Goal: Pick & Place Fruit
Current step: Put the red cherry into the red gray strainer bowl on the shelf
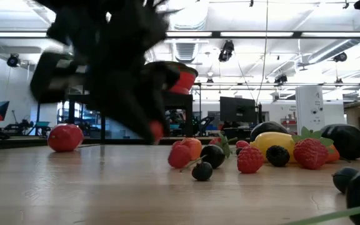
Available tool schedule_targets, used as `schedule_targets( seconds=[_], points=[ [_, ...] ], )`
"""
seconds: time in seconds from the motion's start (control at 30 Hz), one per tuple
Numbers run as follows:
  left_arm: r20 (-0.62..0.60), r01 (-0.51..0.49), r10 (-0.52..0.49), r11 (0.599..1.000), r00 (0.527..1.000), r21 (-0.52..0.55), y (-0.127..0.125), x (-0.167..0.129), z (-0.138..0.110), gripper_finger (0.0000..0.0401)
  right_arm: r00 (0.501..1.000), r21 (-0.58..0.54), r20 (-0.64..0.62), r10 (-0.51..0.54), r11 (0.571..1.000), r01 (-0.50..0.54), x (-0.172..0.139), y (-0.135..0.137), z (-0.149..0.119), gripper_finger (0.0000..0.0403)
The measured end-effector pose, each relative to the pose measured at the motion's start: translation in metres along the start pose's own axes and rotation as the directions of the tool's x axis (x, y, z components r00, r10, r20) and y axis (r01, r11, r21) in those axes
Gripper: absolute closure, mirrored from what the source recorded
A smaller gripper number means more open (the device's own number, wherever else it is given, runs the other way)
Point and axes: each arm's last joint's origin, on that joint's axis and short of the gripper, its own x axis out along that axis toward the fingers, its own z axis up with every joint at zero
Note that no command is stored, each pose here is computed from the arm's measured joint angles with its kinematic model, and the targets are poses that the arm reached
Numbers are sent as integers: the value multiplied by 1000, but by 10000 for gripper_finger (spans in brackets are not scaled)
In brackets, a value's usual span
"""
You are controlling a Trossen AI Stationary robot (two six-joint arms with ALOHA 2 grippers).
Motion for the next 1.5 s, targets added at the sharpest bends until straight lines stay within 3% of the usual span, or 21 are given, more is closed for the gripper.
schedule_targets(
  seconds=[0.13,0.23,0.4,0.5,0.6,0.77,0.97,1.23,1.33,1.5],
  points=[
    [3,-110,110,994,994,-4,13,-24,16,269,1000,0,0,1,1000,-1,0,0,0,394],
    [54,-251,251,968,967,-6,27,-51,32,259,1000,1,0,0,1000,0,0,0,0,394],
    [117,-471,473,881,873,-45,56,-94,47,282,1000,0,0,0,1000,0,0,0,0,394],
    [162,-575,585,811,794,-112,76,-120,51,310,1000,1,0,0,1000,0,0,0,0,394],
    [171,-632,656,754,735,-177,96,-142,46,337,1000,0,0,1,1000,-1,0,0,0,394],
    [152,-663,709,700,688,-264,114,-162,38,369,1000,1,0,0,1000,0,0,0,0,394],
    [124,-626,656,751,745,-209,113,-146,33,363,1000,1,1,0,1000,0,0,0,0,394],
    [65,-600,615,784,786,-158,109,-117,29,273,1000,1,0,0,1000,0,0,0,0,394],
    [52,-558,571,815,820,-155,101,-104,29,241,1000,0,0,0,1000,0,0,0,0,394],
    [10,-506,514,849,858,-153,87,-82,27,221,1000,0,0,0,1000,0,0,0,0,394]
  ],
)
